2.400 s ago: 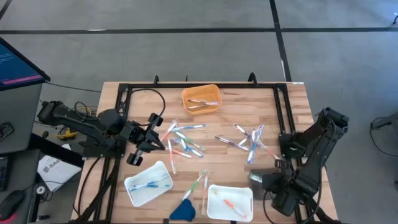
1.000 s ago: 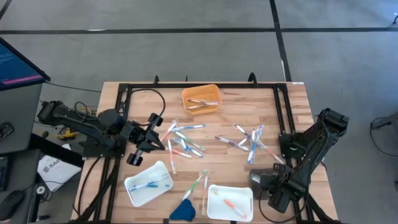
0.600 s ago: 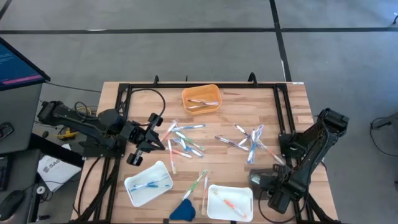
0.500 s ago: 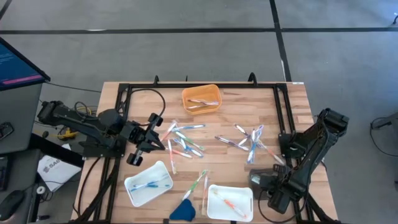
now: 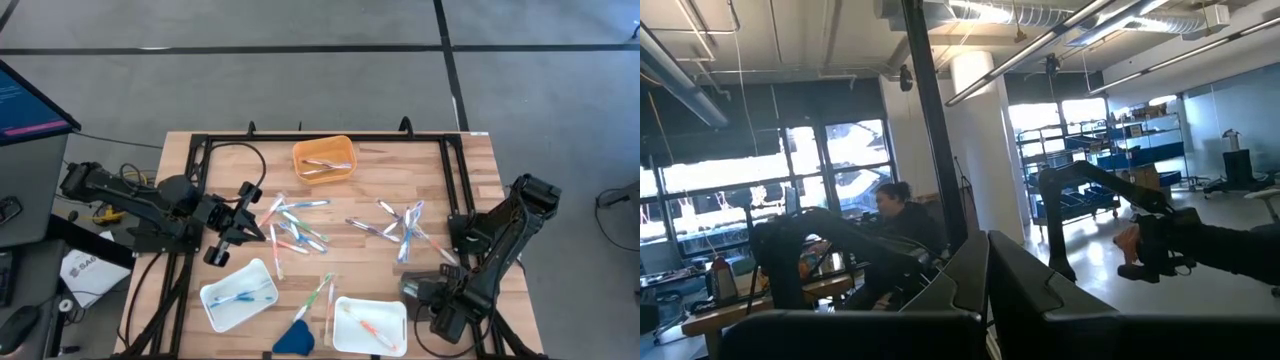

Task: Pick & Place Toothbrushes
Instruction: Put the green toothbrush into the black bin, then put the purple toothbrush into the yellow bin

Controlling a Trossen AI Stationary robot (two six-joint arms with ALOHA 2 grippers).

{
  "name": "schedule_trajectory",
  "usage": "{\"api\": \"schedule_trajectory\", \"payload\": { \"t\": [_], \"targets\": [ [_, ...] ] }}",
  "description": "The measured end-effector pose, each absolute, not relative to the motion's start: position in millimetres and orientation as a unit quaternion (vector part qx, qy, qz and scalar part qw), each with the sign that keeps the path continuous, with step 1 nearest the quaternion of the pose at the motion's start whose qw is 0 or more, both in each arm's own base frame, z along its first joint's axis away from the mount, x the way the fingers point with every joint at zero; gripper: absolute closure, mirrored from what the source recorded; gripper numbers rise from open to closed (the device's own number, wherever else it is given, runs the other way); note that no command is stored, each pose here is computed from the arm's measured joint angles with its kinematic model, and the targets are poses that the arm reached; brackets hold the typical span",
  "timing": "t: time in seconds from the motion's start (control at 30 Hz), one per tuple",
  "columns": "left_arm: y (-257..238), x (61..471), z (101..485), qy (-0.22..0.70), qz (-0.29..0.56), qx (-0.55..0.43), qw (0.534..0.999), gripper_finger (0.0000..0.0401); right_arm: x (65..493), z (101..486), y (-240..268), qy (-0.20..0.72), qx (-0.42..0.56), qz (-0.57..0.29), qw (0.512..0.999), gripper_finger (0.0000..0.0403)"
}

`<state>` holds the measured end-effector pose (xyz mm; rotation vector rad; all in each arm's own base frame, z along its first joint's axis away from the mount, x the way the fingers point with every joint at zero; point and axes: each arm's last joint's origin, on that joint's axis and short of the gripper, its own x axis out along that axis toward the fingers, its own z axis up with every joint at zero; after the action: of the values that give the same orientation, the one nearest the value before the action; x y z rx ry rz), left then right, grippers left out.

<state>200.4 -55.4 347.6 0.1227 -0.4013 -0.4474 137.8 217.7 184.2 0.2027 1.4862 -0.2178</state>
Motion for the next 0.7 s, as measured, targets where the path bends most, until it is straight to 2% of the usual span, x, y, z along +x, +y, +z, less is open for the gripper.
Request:
{"api": "schedule_trajectory", "payload": {
  "t": [0.27,0.7],
  "targets": [
    [-55.4,200.4,347.7,-0.198,-0.22,0.06,0.953,0.04,150.7,184.2,206.4,0.686,0.134,-0.14,0.701,0.0347],
    [-55.4,200.4,347.7,-0.198,-0.22,0.06,0.953,0.04,163.6,195.2,195.6,0.7,0.13,-0.15,0.686,0.0347]
  ]
}}
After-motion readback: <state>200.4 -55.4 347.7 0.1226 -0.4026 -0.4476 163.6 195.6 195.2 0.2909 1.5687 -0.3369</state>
